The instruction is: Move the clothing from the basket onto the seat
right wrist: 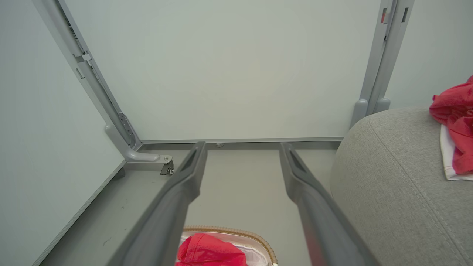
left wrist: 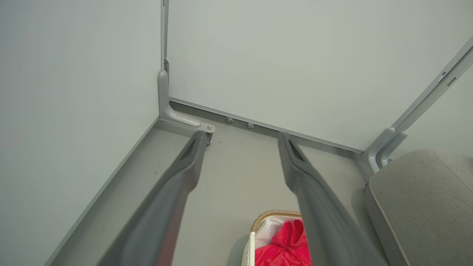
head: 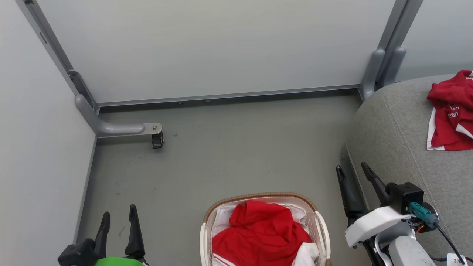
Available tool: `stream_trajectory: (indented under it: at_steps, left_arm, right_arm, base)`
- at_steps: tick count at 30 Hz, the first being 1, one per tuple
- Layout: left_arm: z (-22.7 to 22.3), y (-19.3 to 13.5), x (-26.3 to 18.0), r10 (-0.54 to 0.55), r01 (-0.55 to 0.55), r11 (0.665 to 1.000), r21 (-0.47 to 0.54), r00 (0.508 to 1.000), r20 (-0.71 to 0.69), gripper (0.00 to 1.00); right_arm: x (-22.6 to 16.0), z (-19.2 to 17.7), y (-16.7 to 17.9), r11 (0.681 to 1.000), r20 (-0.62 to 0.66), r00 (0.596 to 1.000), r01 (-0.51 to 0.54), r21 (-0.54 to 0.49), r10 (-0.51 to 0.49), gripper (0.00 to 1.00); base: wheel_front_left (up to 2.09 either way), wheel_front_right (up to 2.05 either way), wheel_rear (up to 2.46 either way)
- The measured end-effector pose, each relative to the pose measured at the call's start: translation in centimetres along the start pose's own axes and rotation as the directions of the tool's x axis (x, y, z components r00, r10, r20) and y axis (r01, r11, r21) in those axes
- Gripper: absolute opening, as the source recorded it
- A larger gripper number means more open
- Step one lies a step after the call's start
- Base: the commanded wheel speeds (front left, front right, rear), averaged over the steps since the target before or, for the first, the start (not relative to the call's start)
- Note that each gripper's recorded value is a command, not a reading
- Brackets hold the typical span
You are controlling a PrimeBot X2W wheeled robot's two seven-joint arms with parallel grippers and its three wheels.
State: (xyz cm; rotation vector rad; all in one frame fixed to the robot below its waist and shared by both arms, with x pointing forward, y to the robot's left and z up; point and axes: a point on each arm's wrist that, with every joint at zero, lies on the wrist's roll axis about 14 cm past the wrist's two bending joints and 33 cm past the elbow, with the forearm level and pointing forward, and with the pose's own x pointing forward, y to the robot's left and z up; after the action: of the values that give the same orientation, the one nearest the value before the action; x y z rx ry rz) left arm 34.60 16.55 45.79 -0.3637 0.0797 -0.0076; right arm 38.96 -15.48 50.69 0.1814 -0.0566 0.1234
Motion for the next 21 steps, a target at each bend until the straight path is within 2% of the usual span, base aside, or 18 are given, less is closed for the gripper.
stream_trajectory:
  at_steps: [21]
  left_arm:
    - [-0.87, -0.59, 0.1, -0.02, 0.02, 1.0, 0.006, 0.999, -0.028, 1.0]
  right_arm:
    - [-0.13, -0.31, -0.19, 1.0, -0.009, 1.0, 0.005, 0.0, -0.005, 1.0]
  base:
    - [0.0, 0.0, 0.0]
